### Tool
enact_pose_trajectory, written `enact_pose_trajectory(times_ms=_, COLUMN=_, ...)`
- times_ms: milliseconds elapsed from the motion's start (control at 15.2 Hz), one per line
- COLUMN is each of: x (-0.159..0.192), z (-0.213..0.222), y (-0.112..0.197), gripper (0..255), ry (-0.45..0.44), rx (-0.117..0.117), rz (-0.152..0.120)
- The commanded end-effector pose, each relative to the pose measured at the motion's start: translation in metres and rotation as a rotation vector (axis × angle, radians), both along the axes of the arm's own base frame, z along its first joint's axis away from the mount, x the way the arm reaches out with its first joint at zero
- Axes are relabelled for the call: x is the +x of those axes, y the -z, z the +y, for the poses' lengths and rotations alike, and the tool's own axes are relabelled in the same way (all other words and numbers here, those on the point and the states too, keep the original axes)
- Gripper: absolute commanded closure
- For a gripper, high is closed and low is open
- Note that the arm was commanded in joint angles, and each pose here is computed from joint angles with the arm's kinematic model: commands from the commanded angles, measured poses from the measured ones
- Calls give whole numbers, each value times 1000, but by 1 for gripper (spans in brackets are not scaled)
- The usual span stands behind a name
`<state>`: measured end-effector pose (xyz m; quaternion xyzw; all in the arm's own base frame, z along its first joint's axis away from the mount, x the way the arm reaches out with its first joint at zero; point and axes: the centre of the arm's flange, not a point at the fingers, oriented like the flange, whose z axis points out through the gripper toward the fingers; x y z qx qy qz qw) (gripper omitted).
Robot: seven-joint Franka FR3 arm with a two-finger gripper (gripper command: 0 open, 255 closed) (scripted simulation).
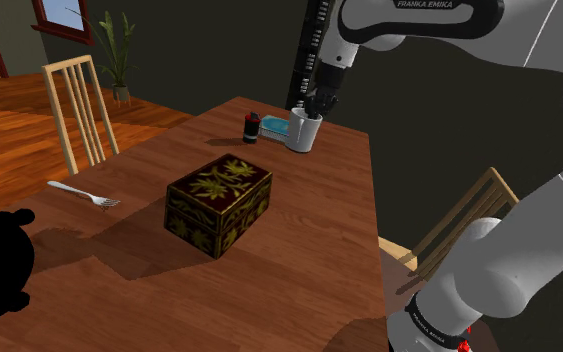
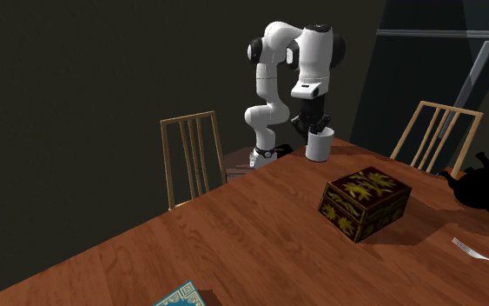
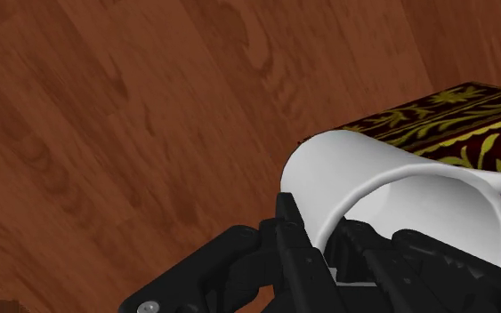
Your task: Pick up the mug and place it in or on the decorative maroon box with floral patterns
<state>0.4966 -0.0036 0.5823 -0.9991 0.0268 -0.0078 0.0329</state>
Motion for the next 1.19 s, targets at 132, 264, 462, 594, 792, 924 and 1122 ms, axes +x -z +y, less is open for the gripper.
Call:
enact_pose_trajectory(times_ms=132, x=16, z=49, y=-2, gripper=255, ry=1, rx=0, rz=0)
enact_pose_trajectory(times_ms=264, x=26, z=73, y=-3, gripper=255, ry=1, rx=0, rz=0)
enact_pose_trajectory(times_ms=462, x=40, z=110, y=-5, gripper=255, ry=1, rx=0, rz=0)
enact_pose_trajectory(times_ms=594, x=49, z=135, y=-6, gripper=255, ry=1, rx=0, rz=0)
enact_pose_trajectory(times_ms=792, x=63, z=172, y=-8, gripper=255, ry=1, rx=0, rz=0)
enact_pose_trajectory(times_ms=924, x=72, z=197, y=-9, gripper=255, ry=1, rx=0, rz=0)
enact_pose_trajectory(times_ms=1122, x=75, z=204, y=1, gripper=255, ry=1, rx=0, rz=0)
